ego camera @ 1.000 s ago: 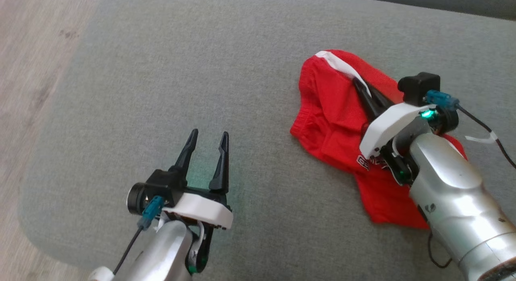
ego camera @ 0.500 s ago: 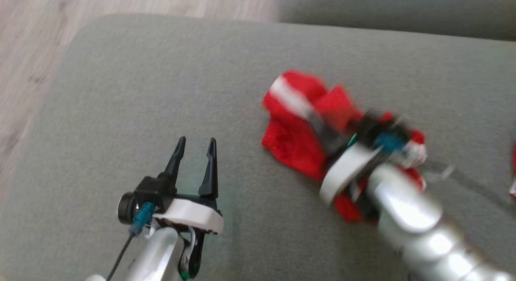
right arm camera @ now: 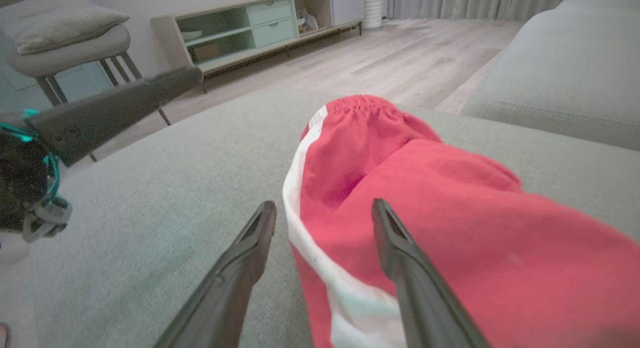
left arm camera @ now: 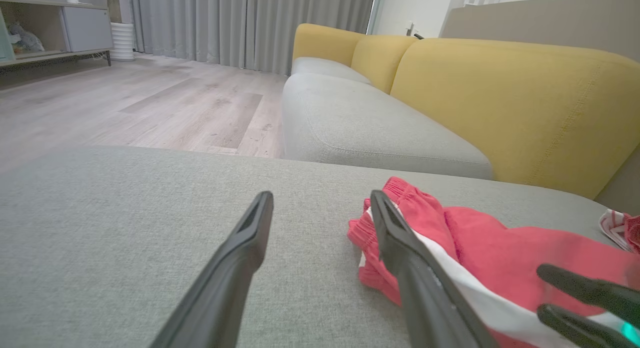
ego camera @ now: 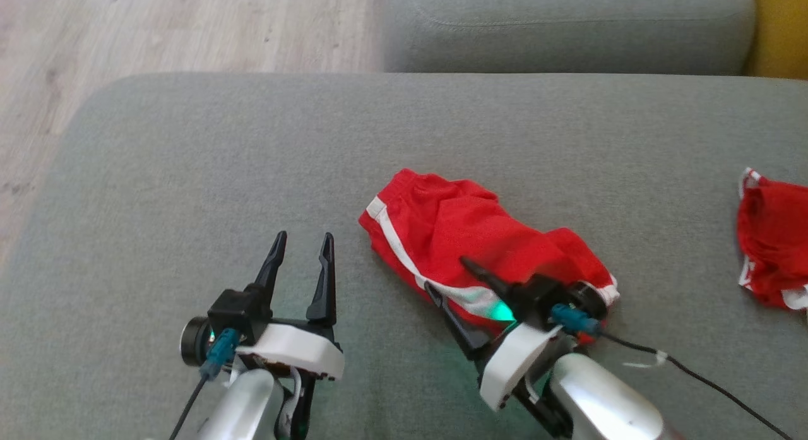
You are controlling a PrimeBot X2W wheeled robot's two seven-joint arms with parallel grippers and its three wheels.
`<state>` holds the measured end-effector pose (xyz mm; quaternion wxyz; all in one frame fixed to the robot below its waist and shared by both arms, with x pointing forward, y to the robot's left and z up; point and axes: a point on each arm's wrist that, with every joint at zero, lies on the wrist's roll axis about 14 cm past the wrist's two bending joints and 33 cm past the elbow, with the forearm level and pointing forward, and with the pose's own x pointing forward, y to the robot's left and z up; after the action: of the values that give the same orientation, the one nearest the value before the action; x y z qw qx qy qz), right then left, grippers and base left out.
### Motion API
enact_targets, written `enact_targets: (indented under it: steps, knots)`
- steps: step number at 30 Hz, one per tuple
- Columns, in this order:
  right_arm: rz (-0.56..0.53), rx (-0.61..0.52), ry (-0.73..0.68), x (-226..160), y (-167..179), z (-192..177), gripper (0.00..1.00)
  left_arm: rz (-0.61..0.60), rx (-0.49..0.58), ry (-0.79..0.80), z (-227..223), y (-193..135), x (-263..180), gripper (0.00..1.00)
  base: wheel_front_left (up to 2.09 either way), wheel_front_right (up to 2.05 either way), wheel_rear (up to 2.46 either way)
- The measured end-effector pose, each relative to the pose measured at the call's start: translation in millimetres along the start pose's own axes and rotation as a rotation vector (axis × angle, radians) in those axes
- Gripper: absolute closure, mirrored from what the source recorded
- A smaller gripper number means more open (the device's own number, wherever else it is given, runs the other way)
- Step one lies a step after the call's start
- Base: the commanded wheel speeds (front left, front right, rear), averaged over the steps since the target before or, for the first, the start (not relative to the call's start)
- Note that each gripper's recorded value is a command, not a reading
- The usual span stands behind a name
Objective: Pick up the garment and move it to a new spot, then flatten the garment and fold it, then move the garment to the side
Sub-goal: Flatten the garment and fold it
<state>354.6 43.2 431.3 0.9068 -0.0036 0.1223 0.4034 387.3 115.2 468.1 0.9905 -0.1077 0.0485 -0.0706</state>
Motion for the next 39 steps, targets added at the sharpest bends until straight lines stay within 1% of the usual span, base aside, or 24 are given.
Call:
enact_targets:
  steps: [5, 9, 11, 14, 17, 20, 23, 30, 33, 39]
  knots:
    - [-0.092, 0.039, -0.098, -10, -22, 24, 0.0, -0.025, 0.005, -0.011, 4, -8, 1, 0.0, 0.0, 0.0, 0.0]
    - [-0.181, 0.078, -0.182, -26, -44, 41, 0.0, -0.04, 0.009, -0.019, 7, -13, 2, 0.0, 0.0, 0.0, 0.0]
    - [-0.246, 0.094, -0.23, -39, -60, 50, 0.0, -0.046, 0.012, -0.019, 7, -14, 2, 0.0, 0.0, 0.0, 0.0]
    - [-0.401, 0.112, -0.297, -72, -98, 57, 0.0, -0.05, 0.013, -0.016, 6, -15, 1, 0.0, 0.0, 0.0, 0.0]
    - [-0.552, 0.134, -0.289, -109, -125, 39, 0.0, -0.053, 0.013, -0.015, 5, -15, 2, 0.0, 0.0, 0.0, 0.0]
    - [-0.639, 0.195, -0.229, -136, -126, 4, 0.0, -0.067, 0.011, -0.014, 4, -20, 3, 0.0, 0.0, 0.0, 0.0]
    - [-0.672, 0.251, -0.19, -147, -119, -18, 0.0, -0.079, 0.01, -0.009, 2, -24, 6, 0.0, 0.0, 0.0, 0.0]
    - [-0.654, 0.323, -0.178, -136, -117, -26, 0.0, -0.091, 0.006, 0.018, -7, -28, 10, 0.0, 0.0, 0.0, 0.0]
    - [-0.63, 0.331, -0.126, -126, -115, -34, 0.0, -0.091, 0.005, 0.03, -11, -27, 12, 0.0, 0.0, 0.0, 0.0]
    - [-0.581, 0.328, -0.093, -105, -114, -36, 0.0, -0.089, 0.003, 0.054, -19, -25, 13, 0.0, 0.0, 0.0, 0.0]
